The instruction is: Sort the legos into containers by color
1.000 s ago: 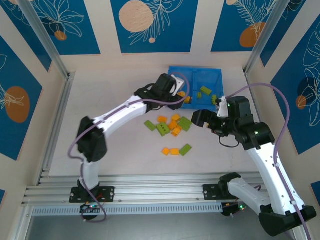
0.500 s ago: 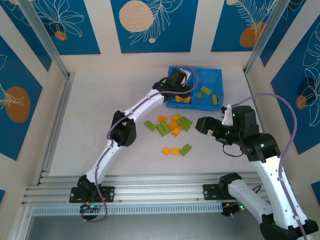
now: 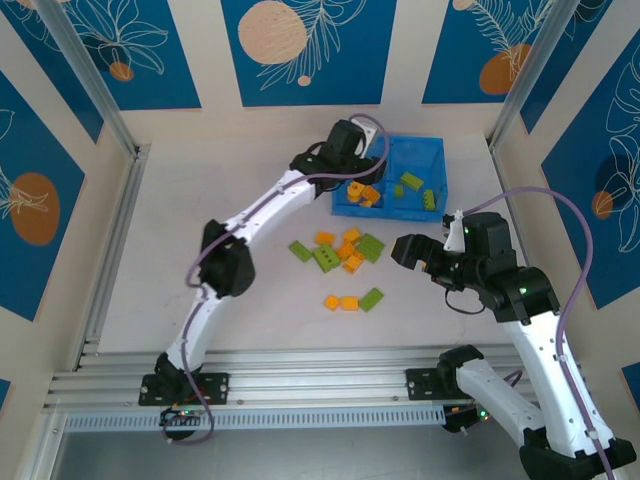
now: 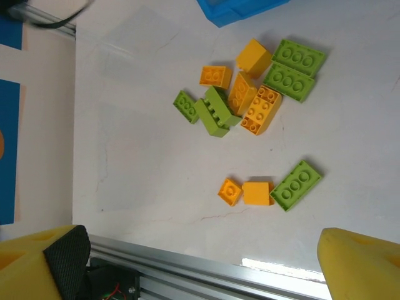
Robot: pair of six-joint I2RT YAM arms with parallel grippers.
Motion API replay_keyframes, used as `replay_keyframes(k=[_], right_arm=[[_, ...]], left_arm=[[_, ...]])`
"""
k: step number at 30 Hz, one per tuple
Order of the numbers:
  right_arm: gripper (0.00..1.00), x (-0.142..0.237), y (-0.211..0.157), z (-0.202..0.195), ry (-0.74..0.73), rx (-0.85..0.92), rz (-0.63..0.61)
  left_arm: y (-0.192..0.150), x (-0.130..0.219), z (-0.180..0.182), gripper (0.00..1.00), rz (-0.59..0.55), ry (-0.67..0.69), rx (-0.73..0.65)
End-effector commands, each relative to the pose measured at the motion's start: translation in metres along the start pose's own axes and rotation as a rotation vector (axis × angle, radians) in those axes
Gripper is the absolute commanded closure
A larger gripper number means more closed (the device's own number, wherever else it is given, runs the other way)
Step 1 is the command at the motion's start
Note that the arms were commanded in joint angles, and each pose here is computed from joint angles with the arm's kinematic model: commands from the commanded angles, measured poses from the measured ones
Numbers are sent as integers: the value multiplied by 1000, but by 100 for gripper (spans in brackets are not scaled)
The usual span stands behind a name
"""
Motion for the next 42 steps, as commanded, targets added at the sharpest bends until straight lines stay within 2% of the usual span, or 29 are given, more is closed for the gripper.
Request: replay_keyframes(k=[1, 3, 10, 12, 15, 19, 22, 26, 32, 36, 42], right_arm=[[7, -10, 0, -13, -53, -30, 3], [8, -20, -1, -16, -69, -39, 27], [9, -72, -14, -42, -220, -83, 152], [9, -86, -22, -52, -293, -125, 175], [9, -108, -39, -64, -398, -192, 229], [9, -142, -62, -70, -449, -253, 324], [10, -164, -71, -75, -485, -311, 374], [16, -184, -75, -83, -570, -314, 406], [27, -199, -84, -106, -723, -300, 426], [41, -205, -88, -111, -737, -296, 429], [62, -193, -85, -114, -740, -290, 368]], left_arm=[[61, 115, -37, 34, -252, -134, -68], [51, 154, -47, 34, -289, -174, -132], [-43, 245, -76, 30, -306, -283, -487], [-74, 262, -80, 27, -292, -321, -586], [-120, 283, -87, 15, -246, -422, -723], [-164, 291, -84, 4, -161, -455, -803], [-186, 295, -86, 0, -108, -503, -864], [-202, 295, -87, 0, -93, -539, -915], [-205, 287, -89, 0, -91, -555, -927], [-207, 282, -92, 0, -80, -568, -920], [-206, 281, -94, 0, -97, -572, -913]])
Point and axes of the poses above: each hand's point on the last joint's axis, 136 mm out from that joint toward the fingers, its own x axis back along the fingers, its own z axis along the line the jaws close on, y = z × x, the point moved 3 cm from there along x, back along the fingers, and after that the axes turned 3 degrees about -x, right-handed, at the moved point
